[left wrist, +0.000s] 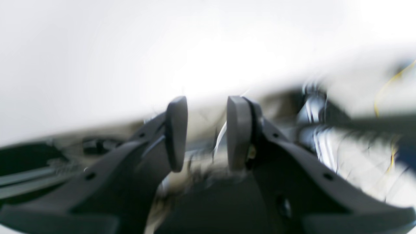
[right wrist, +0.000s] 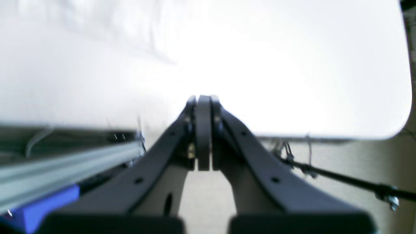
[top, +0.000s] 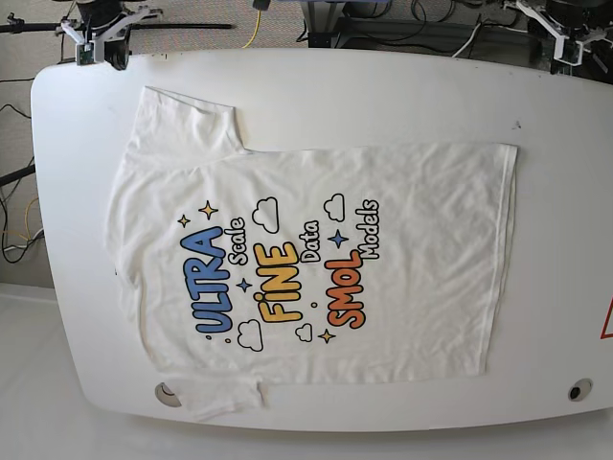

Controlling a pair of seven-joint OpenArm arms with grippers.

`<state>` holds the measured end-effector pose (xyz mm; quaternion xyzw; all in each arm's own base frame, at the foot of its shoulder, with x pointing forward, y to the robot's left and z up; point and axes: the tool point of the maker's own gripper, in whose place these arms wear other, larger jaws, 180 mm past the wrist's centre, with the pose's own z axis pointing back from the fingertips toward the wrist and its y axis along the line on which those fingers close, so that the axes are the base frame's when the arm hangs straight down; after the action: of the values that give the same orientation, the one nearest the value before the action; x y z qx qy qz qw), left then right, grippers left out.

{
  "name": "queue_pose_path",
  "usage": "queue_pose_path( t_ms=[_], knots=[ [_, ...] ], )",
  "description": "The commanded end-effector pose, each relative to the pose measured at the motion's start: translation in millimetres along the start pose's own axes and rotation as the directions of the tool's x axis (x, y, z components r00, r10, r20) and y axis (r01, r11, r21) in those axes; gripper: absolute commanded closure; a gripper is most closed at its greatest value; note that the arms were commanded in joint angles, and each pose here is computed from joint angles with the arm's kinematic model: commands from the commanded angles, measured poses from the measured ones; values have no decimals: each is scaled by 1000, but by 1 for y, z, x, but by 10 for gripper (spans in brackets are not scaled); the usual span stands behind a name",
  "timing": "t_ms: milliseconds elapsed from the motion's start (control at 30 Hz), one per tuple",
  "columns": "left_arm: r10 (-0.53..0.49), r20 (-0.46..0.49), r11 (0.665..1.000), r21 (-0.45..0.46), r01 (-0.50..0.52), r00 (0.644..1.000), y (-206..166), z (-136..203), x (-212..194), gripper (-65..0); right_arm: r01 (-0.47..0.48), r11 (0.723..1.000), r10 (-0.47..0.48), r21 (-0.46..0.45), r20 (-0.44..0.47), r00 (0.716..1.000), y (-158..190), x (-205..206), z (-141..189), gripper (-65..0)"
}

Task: Fold the T-shirt properly
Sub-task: 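Move both grippers down toward the shirt's shoulder corners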

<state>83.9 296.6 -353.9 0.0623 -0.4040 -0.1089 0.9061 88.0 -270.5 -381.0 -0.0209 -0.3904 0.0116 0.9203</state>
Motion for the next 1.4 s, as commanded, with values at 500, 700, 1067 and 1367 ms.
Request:
queue_pose_path(
  t_ms=[500, 700, 1067, 1367],
  knots=[
    [82, 201, 996, -48, -73, 976, 25, -19, 77, -224, 156, 988, -155, 5, 146, 977, -29, 68, -21, -66],
    [99, 205, 994, -57, -89, 974, 26, -31, 79, -222, 230, 973, -231, 24, 136, 963, -33, 65, -28, -87],
    [121, 148, 990, -91, -108, 982, 20, -43, 62, -237, 278, 958, -282, 70, 54, 958, -20, 52, -46, -338],
    [104, 119, 991, -92, -93, 987, 20, -42, 60, -254, 296, 948, -303, 113, 49, 952, -9, 60, -60, -373]
  ],
)
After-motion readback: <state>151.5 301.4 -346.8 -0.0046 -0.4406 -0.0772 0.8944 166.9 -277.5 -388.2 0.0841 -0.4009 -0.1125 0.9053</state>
